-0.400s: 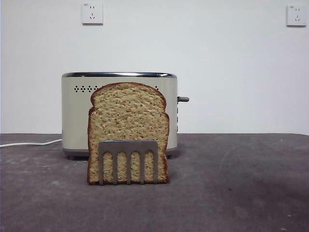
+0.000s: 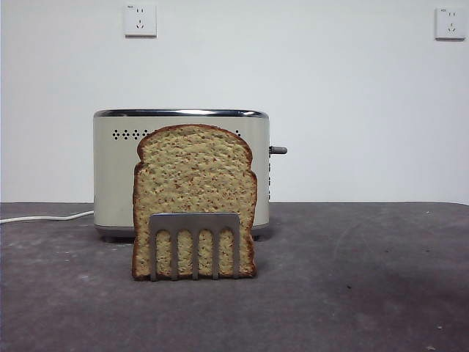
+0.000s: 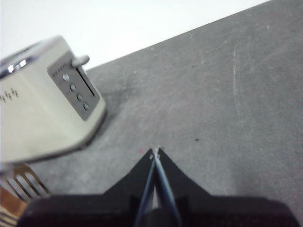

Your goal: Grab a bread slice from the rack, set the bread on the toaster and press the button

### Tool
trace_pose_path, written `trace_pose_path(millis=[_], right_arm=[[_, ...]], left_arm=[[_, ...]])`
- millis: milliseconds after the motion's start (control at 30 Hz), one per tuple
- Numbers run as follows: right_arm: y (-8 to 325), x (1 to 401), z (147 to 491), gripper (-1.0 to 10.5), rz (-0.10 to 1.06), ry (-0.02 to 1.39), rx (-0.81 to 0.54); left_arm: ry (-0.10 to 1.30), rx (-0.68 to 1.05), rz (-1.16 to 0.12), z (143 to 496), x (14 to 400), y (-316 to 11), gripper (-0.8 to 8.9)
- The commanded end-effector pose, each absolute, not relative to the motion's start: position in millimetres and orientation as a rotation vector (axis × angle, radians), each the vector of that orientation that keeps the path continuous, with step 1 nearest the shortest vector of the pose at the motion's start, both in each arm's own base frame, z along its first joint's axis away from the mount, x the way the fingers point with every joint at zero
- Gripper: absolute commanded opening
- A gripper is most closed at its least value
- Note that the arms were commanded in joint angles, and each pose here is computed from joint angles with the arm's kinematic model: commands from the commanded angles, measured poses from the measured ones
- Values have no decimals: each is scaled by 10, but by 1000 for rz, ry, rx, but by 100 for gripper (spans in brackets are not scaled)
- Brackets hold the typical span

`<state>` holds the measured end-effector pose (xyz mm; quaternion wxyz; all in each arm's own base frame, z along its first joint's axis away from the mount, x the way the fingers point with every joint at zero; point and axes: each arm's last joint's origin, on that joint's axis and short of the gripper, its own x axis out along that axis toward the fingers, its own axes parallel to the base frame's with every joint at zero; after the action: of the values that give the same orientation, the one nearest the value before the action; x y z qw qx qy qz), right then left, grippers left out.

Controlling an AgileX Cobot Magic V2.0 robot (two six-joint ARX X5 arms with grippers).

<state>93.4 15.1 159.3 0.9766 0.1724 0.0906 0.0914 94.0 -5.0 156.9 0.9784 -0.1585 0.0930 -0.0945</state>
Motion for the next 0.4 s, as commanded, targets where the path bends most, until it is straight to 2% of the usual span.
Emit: trace_pose_path(millis=[33,233,400], right_arm=[[147,903,1822,-12,192,114,391],[147,884,2249,-12,210,83,373],[173,889,2691,-12,291,140,276]], left_arm=[[130,-360,-241,1776,900,-61,-8],[32,-355,-338,2266,754,-86,-8],[45,-295,-382,2634,616,-101,-8]])
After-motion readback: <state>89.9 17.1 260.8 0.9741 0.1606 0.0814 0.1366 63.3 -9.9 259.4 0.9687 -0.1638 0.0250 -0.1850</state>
